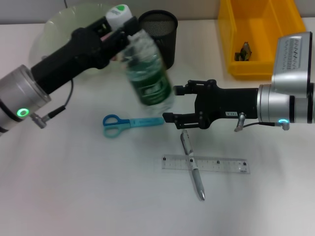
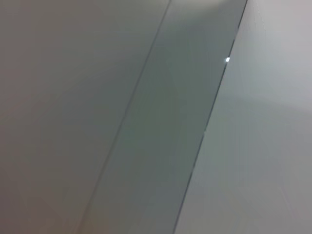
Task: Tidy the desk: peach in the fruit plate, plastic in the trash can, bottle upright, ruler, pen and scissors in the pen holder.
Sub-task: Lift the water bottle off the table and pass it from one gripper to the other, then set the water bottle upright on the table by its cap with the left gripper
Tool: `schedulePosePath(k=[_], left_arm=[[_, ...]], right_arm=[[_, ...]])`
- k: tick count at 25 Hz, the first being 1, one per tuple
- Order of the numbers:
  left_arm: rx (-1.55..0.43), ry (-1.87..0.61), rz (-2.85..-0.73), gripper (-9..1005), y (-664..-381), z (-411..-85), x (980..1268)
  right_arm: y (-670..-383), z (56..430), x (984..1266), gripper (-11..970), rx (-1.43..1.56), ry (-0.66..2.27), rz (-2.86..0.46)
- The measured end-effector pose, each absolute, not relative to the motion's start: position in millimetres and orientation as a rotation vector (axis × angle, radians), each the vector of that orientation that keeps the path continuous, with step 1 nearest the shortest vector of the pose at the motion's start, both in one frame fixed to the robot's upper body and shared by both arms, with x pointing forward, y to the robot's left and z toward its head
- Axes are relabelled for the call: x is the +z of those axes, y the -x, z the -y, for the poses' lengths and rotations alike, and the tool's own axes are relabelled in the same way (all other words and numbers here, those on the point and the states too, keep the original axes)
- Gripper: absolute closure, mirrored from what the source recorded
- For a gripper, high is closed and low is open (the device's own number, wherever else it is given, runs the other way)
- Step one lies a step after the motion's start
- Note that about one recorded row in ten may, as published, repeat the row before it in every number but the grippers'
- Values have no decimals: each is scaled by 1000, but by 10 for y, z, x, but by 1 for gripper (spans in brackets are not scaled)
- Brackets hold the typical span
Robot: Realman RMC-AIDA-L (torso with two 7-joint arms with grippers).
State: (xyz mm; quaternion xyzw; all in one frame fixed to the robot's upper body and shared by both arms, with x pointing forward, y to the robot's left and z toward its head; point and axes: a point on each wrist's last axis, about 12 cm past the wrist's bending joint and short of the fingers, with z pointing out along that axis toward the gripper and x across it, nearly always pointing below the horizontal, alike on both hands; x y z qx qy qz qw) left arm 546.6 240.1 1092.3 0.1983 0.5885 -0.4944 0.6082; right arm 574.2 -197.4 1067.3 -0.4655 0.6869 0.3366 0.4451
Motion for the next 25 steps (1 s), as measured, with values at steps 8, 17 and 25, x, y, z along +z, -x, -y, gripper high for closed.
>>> schedulePosePath(k=[8, 17, 25], left_arm=[[-1007, -433, -1341, 554, -5402, -2765, 10981], [-815, -419, -1399, 551, -5344, -3015, 10864], [-701, -404, -1425, 549, -5281, -3142, 10776]], right_arm=[[-5717, 2015, 10585, 178, 794, 1152, -1732], [-5671, 2003, 10529, 178, 803, 1153, -1734], [-5655, 1999, 10510, 178, 812, 1149, -1741]])
